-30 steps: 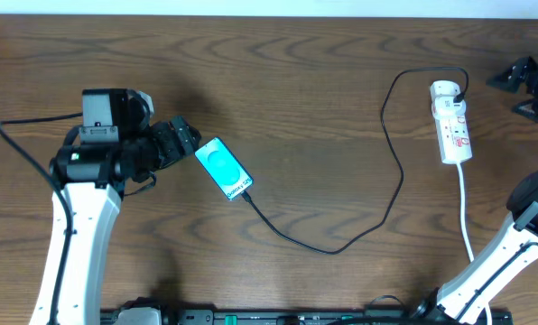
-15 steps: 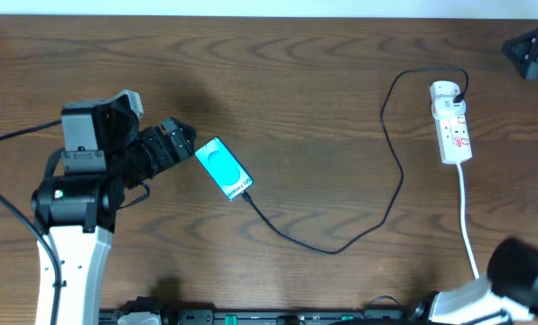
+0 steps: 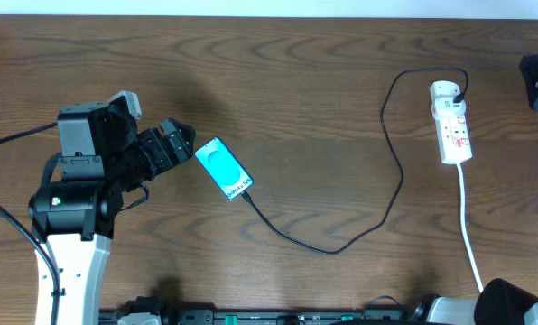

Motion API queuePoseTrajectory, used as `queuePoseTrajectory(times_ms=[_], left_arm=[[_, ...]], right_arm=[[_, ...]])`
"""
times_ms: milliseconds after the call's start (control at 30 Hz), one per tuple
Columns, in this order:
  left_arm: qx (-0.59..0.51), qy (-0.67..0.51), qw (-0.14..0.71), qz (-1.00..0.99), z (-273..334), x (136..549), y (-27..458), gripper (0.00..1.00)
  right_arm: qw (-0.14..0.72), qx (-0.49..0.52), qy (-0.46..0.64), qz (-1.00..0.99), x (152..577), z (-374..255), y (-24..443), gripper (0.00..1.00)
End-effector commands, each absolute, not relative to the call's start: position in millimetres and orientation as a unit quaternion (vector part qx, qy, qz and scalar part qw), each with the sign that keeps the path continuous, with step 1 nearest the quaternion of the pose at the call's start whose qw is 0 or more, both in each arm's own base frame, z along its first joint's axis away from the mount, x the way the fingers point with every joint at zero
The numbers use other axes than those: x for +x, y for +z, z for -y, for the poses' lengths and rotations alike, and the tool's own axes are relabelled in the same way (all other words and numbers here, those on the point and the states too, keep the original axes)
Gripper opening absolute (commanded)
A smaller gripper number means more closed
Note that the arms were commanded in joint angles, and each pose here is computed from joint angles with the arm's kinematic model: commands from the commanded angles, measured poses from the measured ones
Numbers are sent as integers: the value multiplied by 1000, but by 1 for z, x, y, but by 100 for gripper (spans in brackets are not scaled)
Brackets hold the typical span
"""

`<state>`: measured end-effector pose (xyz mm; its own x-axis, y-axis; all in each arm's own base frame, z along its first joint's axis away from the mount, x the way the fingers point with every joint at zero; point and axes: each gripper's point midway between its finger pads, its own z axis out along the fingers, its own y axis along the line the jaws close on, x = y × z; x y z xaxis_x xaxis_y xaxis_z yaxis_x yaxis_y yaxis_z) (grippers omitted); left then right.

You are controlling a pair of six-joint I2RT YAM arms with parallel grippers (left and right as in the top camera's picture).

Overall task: Plug charger to phone and switch on socket
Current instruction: 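Lift the right gripper away from the power strip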

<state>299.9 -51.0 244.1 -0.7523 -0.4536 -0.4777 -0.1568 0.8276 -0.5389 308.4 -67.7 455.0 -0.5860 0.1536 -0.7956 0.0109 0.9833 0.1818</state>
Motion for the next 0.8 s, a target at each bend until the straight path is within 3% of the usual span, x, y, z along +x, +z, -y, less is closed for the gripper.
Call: queuePoseTrajectory(times_ms=[0,767], left_arm=[[-162,-235,318,-904,49,300,248,92],[-164,-234,310,-907,49,297,245,92]], right_arm=[[455,39,70,-887,304,65,457,99],[454,39,70,-887,304,65,457,99]])
